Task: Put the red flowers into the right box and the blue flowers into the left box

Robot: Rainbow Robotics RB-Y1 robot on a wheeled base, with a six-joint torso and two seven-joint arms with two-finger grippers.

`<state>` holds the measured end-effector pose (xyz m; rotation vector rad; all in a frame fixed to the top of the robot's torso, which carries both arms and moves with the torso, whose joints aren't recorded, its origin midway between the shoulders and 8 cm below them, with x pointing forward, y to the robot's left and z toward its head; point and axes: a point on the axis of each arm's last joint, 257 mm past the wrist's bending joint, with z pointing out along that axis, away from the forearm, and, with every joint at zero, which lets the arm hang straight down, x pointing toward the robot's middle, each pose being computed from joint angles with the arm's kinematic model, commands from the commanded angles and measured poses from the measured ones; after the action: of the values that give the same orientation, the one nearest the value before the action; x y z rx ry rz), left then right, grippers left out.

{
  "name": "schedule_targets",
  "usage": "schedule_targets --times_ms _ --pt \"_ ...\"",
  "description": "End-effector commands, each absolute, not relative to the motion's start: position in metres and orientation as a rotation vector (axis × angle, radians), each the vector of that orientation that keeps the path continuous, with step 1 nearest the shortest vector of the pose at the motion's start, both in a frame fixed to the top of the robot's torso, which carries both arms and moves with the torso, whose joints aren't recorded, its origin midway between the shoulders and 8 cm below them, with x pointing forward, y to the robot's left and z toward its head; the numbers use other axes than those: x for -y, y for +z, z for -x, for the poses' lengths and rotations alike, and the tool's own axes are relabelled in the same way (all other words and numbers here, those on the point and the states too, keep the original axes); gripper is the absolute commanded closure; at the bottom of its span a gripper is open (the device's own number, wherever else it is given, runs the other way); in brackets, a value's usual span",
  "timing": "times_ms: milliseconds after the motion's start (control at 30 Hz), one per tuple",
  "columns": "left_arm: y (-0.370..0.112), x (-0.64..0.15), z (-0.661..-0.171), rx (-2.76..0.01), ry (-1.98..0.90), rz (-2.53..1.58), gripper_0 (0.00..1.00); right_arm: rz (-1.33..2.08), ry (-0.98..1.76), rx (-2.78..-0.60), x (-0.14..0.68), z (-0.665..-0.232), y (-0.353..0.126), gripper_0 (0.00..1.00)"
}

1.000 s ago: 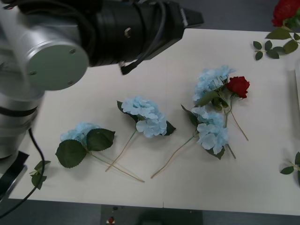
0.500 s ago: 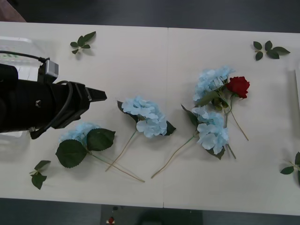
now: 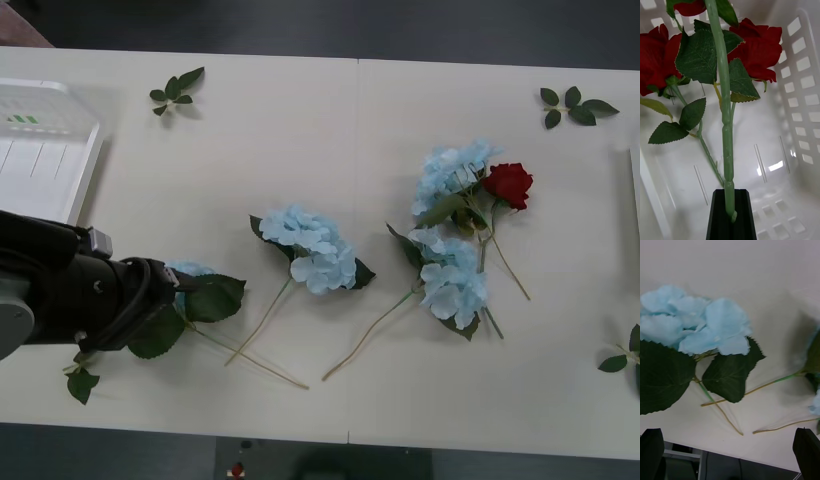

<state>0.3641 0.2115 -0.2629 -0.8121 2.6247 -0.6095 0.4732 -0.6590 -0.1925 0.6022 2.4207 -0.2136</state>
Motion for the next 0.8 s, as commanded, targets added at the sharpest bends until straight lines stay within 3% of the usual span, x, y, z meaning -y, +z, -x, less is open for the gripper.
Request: schedule_targets --times_ms 33,67,100,133,167,500,800 --pt "-0.276 -0.216 -0.371 -2.629 -0.591 0.844 0.0 -0.623 -0.237 -2.363 0.667 -0.477 -0.194 0.66" --pt "-0.28 -0.215 -0.373 -2.64 -0.579 0.843 0.0 -0.623 -0.238 -2.353 0.668 -0.478 -0.195 0.29" --pt "-0.284 -0.214 -0.374 -2.653 -0.569 0.841 0.0 -0.623 -0.239 -2.352 0.668 -0.478 -0.196 0.13" --pt "-0.288 -0.213 -0.376 -2.659 -0.564 0.85 0.0 -0.622 -0.236 -2.353 0.667 -0.478 -0.197 0.03" --pt "-0.291 -0.211 -0.379 -2.662 -0.563 0.859 0.0 -0.62 -0.233 -2.353 0.666 -0.478 -0.197 0.0" --pt "-0.304 -0.193 -0.418 -2.656 -0.549 0.893 0.0 -0.478 -0.124 -2.483 0.608 -0.486 -0.174 0.0" --pt "-0.324 -0.193 -0.414 -2.715 -0.449 0.821 0.0 -0.017 0.106 -2.526 0.479 -0.505 -0.14 0.0"
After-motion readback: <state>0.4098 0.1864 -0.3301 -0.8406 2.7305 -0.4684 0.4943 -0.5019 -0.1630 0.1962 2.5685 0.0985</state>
